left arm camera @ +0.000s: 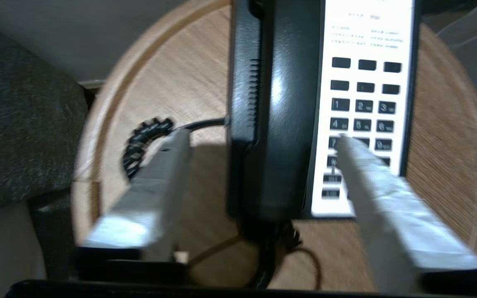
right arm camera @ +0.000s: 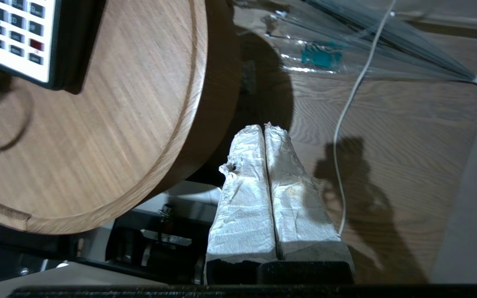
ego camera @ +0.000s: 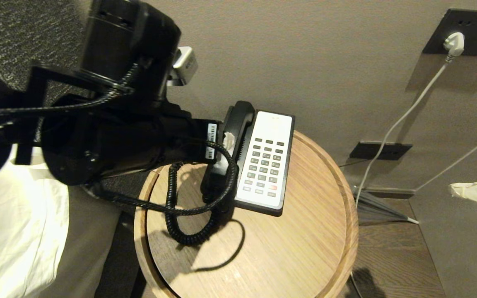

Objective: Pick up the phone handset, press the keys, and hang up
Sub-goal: Put the handset back, then end the call using the dial pad

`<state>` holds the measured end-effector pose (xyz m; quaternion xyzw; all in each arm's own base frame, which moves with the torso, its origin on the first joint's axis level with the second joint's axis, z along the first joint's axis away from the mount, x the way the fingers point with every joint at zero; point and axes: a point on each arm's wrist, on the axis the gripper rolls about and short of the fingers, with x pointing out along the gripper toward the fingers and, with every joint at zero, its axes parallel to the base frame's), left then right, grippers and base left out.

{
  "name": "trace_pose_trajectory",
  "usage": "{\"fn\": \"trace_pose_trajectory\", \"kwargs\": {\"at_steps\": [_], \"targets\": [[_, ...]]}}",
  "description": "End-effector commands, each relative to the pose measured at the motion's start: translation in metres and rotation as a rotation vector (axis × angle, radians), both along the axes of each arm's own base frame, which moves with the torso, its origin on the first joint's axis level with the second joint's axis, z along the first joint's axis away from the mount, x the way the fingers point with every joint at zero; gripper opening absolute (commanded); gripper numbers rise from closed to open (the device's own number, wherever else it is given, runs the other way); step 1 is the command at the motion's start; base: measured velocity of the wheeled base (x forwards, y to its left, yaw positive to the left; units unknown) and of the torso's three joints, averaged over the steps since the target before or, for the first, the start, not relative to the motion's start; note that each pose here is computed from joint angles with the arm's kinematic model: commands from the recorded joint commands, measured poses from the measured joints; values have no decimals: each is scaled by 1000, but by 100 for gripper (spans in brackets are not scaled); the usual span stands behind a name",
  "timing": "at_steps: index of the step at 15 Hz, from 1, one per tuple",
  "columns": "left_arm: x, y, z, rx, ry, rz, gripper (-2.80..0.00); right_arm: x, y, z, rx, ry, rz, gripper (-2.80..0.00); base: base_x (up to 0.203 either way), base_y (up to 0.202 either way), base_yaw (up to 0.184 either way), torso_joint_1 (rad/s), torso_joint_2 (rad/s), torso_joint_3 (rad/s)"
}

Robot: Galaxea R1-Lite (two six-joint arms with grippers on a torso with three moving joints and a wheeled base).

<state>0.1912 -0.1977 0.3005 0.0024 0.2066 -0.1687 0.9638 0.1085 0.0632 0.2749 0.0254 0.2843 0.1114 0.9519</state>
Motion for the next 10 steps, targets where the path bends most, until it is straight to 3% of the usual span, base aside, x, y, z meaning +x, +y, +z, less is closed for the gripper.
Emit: {"fn": "trace_pose_trajectory", "kwargs": {"at_steps": [1, 6, 10], "targets": [[-33, 36, 22, -73, -65, 0, -280, 11, 13, -4, -22, 34, 33, -280, 0, 0, 0, 0, 0, 0], [-88, 99, 37, -191, -166, 0, -280, 41, 79, -5, -43, 62, 209, -280, 0, 0, 0, 0, 0, 0], [-110, 130, 32, -230, -204, 45, -280, 61, 135, -18, -82, 114, 299, -280, 0, 0, 0, 0, 0, 0]]}}
